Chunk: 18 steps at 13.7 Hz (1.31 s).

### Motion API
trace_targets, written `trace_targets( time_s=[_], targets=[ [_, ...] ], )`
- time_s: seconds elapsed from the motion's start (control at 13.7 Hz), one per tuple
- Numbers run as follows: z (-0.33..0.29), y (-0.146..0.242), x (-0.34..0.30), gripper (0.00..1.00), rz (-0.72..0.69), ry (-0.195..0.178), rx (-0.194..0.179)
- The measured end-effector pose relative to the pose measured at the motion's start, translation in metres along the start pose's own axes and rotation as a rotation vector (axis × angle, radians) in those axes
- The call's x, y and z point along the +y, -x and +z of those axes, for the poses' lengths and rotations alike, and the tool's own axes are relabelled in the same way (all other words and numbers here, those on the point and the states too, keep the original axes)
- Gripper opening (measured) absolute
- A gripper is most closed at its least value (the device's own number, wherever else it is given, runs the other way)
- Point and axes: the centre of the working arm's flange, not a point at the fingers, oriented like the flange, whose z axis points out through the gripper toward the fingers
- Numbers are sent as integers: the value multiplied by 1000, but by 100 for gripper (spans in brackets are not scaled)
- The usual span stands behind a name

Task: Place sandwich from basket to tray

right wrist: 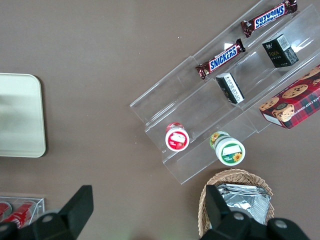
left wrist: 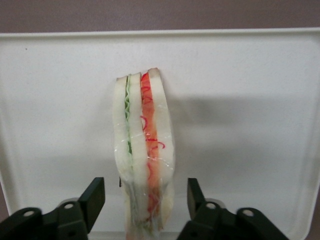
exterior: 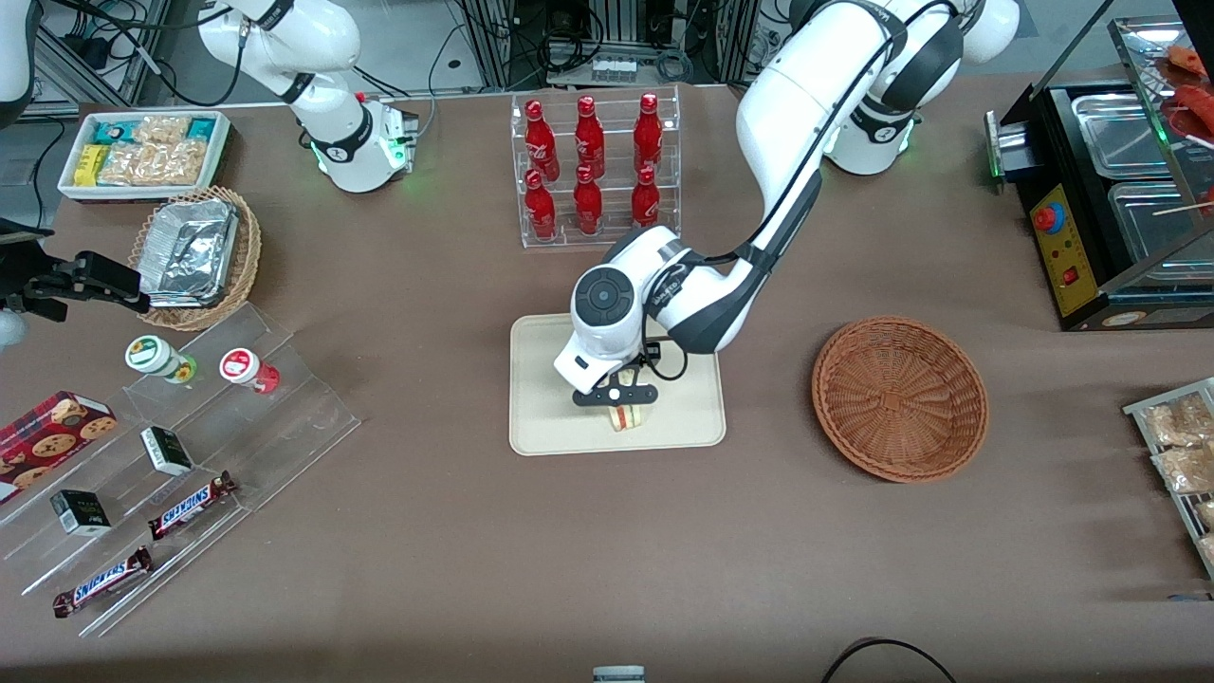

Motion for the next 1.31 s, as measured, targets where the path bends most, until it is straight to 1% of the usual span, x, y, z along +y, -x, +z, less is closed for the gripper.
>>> trace_targets(
  time_s=[0.07,0.15,0.29,0.51,0.66,0.73,0.8,0.95,1.02,1.17,1.31],
  targets=[
    [-9,-1,0,92,-1,6,8],
    [-21,-1,0,100,-1,7,12],
    [-50,1,-1,100,9,4,19],
    [-98,5,-11,100,78,-7,30],
    [-127,-7,-36,100,114,-14,35],
    [-141,-14,-51,100,115,-18,31],
    [-153,-19,-67,100,101,-22,17],
    [-177,-30,-104,100,71,-29,-27],
    [-188,-35,-124,100,81,-33,-38],
    [-210,-44,-158,100,92,-32,-38],
    [-224,-51,-193,100,71,-33,-38]
  ],
)
